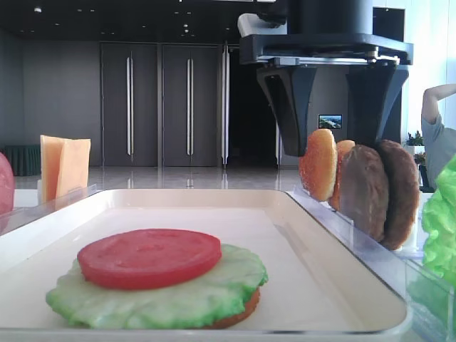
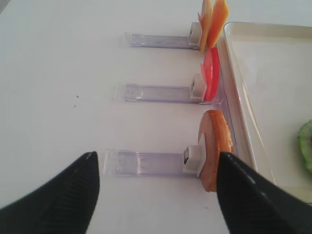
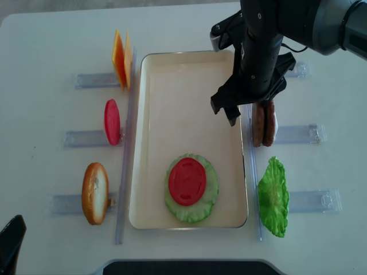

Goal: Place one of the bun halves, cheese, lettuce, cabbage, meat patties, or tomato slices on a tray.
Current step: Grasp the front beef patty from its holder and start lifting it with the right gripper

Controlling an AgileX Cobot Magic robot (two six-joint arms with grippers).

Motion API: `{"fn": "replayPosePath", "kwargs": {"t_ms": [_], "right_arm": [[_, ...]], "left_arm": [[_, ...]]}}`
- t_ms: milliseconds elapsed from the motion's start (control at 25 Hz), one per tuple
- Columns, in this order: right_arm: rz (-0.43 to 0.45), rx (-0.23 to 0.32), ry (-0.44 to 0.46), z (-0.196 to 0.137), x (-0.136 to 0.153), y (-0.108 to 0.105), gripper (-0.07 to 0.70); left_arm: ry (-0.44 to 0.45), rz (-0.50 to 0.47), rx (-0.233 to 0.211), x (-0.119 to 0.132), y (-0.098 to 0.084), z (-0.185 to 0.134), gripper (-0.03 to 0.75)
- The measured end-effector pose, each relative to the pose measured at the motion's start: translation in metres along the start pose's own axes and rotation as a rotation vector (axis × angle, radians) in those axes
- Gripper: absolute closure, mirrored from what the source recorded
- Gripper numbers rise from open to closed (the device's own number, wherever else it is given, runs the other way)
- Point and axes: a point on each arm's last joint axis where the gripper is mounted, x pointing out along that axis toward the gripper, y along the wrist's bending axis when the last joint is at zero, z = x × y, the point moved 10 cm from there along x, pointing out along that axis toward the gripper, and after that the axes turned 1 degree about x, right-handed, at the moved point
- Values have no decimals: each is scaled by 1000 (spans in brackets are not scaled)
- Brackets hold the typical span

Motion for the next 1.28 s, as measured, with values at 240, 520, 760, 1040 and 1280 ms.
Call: {"fn": "replayPosePath", "kwargs": {"t_ms": [240,520,760,1040,1280], "right_arm": [[-29,-4,23,-4,2,-5,83],[-4,6,28,-5,2,-1,83],[46,14,30,-5,-1,9,83],[92,29,22,-1,-7,18,83],[66,25,18,0,-7,13,83]], "left_arm": [[0,0,0,0,0,0,142],[0,0,0,0,0,0,142],[0,0,0,0,0,0,142],[0,0,0,0,0,0,142],[0,0,0,0,0,0,142]]}}
